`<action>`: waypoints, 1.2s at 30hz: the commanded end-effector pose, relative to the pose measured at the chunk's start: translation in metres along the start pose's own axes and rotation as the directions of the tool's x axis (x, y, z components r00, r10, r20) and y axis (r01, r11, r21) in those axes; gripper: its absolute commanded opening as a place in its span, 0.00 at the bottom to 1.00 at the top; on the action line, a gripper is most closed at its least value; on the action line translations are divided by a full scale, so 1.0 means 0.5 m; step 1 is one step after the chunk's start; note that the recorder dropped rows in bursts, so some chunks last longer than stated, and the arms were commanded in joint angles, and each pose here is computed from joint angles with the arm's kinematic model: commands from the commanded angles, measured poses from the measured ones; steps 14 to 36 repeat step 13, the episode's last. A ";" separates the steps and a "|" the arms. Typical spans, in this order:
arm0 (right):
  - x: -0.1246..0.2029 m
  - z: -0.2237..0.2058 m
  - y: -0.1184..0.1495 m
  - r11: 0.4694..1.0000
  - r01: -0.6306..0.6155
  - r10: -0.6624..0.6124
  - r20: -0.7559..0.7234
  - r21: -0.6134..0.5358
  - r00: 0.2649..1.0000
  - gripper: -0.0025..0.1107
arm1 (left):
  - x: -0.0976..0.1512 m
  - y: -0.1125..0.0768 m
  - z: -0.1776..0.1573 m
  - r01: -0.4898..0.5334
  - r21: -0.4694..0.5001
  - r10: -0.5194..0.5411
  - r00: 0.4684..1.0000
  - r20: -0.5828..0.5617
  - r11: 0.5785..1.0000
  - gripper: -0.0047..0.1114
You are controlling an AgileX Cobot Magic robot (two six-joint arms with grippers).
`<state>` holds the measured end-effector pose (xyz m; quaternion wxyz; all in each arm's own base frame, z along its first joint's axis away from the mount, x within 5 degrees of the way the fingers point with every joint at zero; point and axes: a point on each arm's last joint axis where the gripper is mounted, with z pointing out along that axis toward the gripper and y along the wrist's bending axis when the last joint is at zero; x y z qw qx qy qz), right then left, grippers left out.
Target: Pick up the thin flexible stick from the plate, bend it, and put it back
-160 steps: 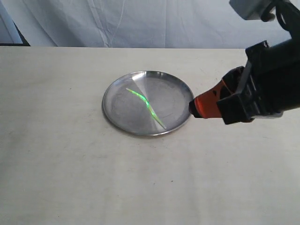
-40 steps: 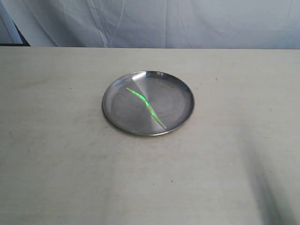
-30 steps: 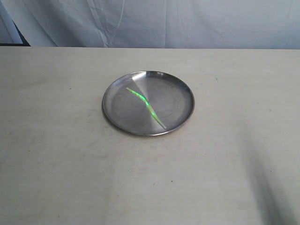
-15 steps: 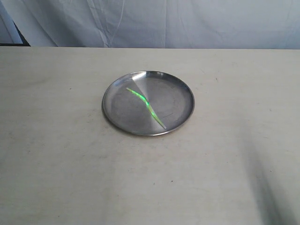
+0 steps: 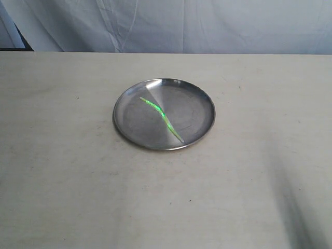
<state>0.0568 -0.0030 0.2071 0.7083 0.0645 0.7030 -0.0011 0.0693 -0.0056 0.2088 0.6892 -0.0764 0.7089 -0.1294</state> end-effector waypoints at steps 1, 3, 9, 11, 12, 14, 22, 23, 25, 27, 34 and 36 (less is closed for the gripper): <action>0.002 -0.001 -0.002 1.000 0.000 0.000 0.005 0.010 1.000 0.02 | 0.002 0.000 -0.001 -0.005 0.000 0.005 1.000 0.001 1.000 0.24; 0.002 -0.001 -0.001 1.000 0.000 0.000 0.003 0.009 1.000 0.02 | 0.002 0.000 -0.001 -0.005 0.000 0.005 1.000 0.001 1.000 0.24; 0.002 -0.001 -0.002 1.000 0.000 0.000 0.005 0.010 1.000 0.02 | 0.002 0.000 -0.001 -0.005 0.000 0.005 1.000 0.001 1.000 0.24; 0.002 -0.001 -0.002 1.000 0.000 0.000 0.005 0.010 1.000 0.02 | 0.002 0.000 -0.001 -0.005 0.000 0.005 1.000 0.001 1.000 0.24; 0.002 -0.001 -0.002 1.000 0.000 0.000 0.005 0.010 1.000 0.02 | 0.002 0.000 -0.001 -0.005 0.000 0.005 1.000 0.001 1.000 0.24; 0.002 -0.001 -0.002 1.000 0.000 0.000 0.005 0.010 1.000 0.02 | 0.002 0.000 -0.001 -0.005 0.000 0.005 1.000 0.001 1.000 0.24; 0.002 -0.001 -0.002 1.000 0.000 0.000 0.005 0.010 1.000 0.02 | 0.002 0.000 -0.001 -0.005 0.000 0.005 1.000 0.001 1.000 0.24; 0.002 -0.001 -0.002 1.000 0.000 0.000 0.005 0.010 1.000 0.02 | 0.002 0.000 -0.001 -0.005 0.000 0.005 1.000 0.001 1.000 0.24; 0.002 -0.001 -0.002 1.000 0.000 0.000 0.005 0.010 1.000 0.02 | 0.002 0.000 -0.001 -0.005 0.000 0.005 1.000 0.001 1.000 0.24; 0.002 -0.001 -0.002 1.000 0.000 0.000 0.005 0.010 1.000 0.02 | 0.002 0.000 -0.001 -0.005 0.000 0.005 1.000 0.001 1.000 0.24; 0.002 -0.001 -0.002 1.000 0.000 0.000 0.005 0.010 1.000 0.02 | 0.002 0.000 -0.001 -0.005 0.000 0.005 1.000 0.001 1.000 0.24; 0.002 -0.001 -0.002 1.000 0.000 0.000 0.005 0.010 1.000 0.02 | 0.002 0.000 -0.001 -0.005 0.000 0.005 1.000 0.001 1.000 0.24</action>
